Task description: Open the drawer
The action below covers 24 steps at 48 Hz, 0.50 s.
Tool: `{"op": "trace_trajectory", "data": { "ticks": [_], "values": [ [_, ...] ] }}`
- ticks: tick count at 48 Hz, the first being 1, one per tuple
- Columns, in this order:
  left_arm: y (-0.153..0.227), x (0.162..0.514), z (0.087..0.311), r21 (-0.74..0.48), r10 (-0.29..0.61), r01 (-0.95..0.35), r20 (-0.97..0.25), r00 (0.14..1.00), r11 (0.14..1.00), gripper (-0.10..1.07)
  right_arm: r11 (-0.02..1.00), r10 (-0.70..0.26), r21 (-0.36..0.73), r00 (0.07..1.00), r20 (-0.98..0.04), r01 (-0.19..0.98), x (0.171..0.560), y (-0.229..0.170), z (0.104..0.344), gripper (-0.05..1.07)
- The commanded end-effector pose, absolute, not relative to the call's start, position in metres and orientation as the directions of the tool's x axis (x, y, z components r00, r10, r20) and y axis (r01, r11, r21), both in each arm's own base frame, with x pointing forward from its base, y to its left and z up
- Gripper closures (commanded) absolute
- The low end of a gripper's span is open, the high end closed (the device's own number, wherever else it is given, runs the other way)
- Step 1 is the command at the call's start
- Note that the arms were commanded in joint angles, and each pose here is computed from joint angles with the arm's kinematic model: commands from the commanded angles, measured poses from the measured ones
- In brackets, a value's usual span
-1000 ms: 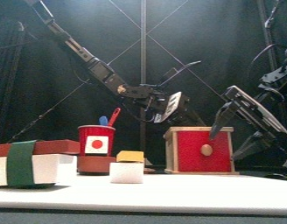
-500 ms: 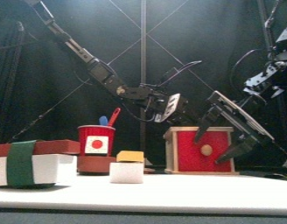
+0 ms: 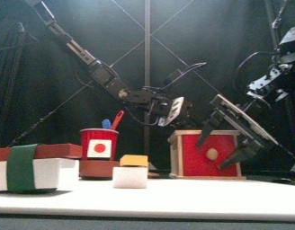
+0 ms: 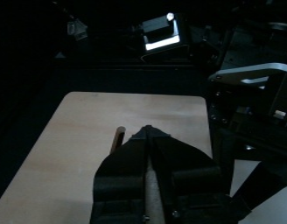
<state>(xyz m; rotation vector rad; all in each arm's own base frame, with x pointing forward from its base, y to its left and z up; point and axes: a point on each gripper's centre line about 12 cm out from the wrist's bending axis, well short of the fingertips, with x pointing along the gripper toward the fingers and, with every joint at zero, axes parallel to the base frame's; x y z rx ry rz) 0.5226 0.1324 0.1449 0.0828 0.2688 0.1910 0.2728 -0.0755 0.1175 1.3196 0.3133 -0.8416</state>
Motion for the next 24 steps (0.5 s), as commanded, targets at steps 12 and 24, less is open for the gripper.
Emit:
{"op": "trace_trajectory", "data": {
  "ticks": [12,24],
  "values": [
    [0.1333,0.5233,0.1569,0.11,0.2,-0.179,-0.232,0.952,0.978,0.5,0.024,-0.369,0.745,0.698,-0.613,0.667,0.2774,-0.0765,0.1275,0.11],
    [0.1325,0.5236,0.1563,0.109,0.198,-0.177,-0.232,0.952,0.978,0.5,0.031,-0.363,0.741,0.699,-0.617,0.67,0.2766,-0.0741,0.1262,0.34]
  ]
}}
